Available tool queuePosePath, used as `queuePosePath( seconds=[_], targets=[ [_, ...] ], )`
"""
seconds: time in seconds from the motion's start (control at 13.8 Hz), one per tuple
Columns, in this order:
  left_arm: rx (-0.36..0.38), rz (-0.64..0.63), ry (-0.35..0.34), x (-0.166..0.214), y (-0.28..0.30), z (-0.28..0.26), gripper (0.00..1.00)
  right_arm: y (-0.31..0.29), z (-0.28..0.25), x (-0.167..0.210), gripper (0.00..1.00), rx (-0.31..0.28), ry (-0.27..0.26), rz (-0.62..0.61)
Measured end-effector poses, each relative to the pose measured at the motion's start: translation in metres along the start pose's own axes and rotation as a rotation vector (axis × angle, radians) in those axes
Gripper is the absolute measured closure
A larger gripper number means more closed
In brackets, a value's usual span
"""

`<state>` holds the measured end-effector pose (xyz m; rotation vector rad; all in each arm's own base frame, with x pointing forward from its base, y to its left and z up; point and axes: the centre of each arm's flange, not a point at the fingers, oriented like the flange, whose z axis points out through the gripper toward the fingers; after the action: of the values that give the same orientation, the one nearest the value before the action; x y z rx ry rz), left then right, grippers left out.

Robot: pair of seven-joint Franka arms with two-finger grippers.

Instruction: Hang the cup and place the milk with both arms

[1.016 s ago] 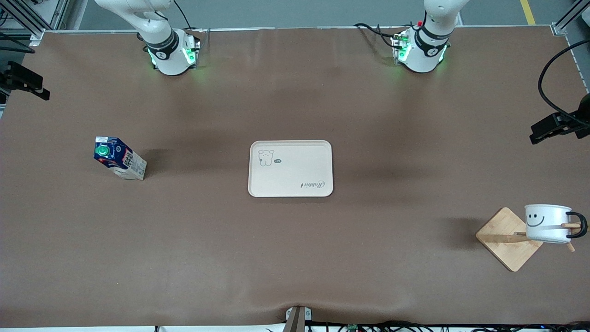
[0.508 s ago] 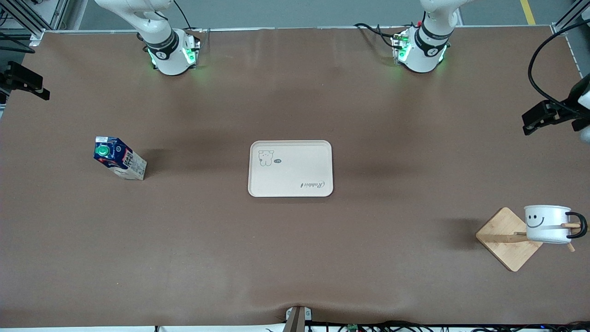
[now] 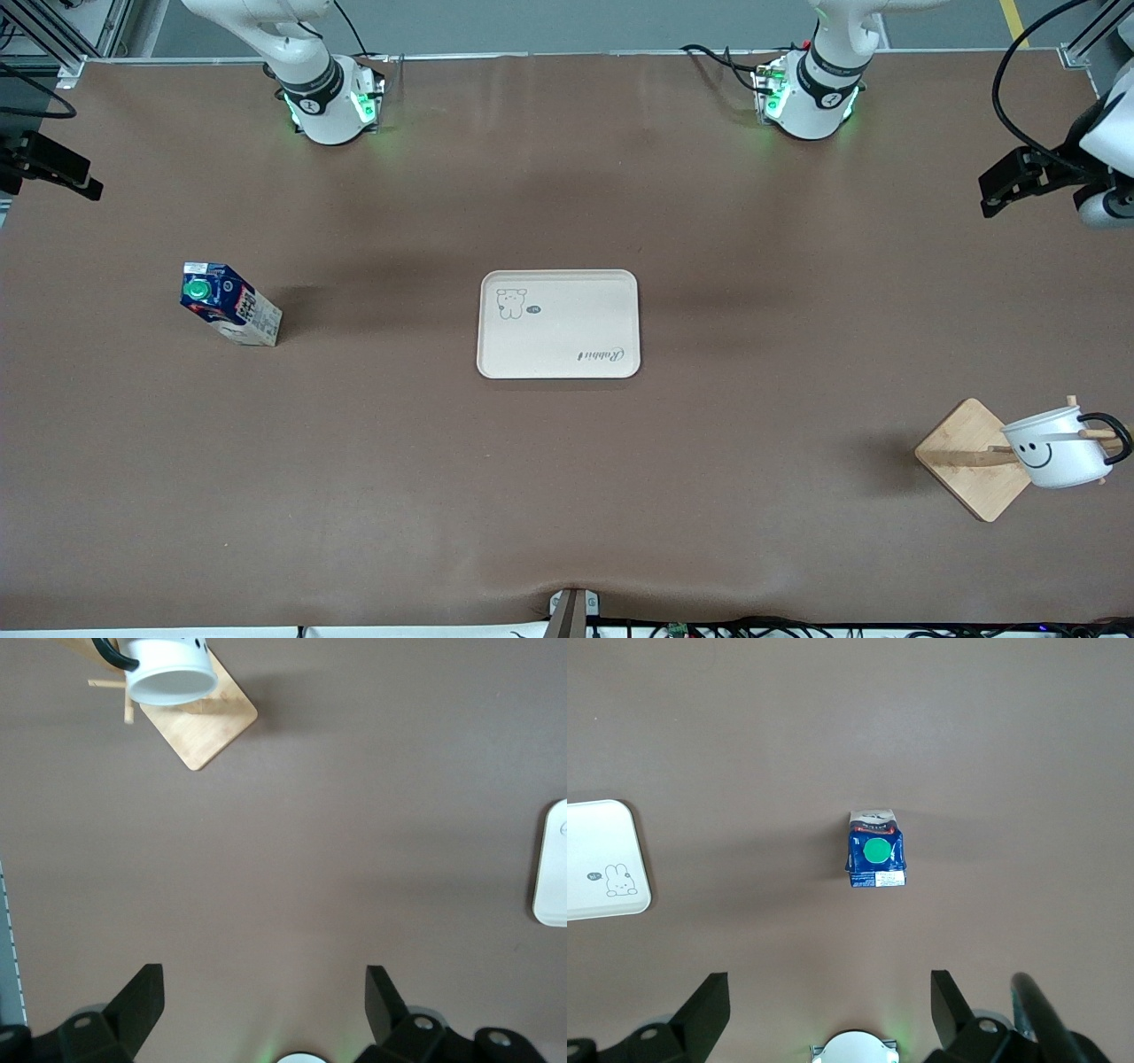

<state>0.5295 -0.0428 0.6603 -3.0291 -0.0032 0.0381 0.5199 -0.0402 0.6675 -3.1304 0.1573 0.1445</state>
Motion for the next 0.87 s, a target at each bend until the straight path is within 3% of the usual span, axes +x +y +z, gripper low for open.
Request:
queuePosePath(
  seconds=[0.87],
  targets=[
    [-0.075, -0.022, 0.002, -0.008, 0.012, 0.014, 0.0, 0.018, 0.002, 0.003, 0.0, 0.025, 0.001, 0.049]
  ],
)
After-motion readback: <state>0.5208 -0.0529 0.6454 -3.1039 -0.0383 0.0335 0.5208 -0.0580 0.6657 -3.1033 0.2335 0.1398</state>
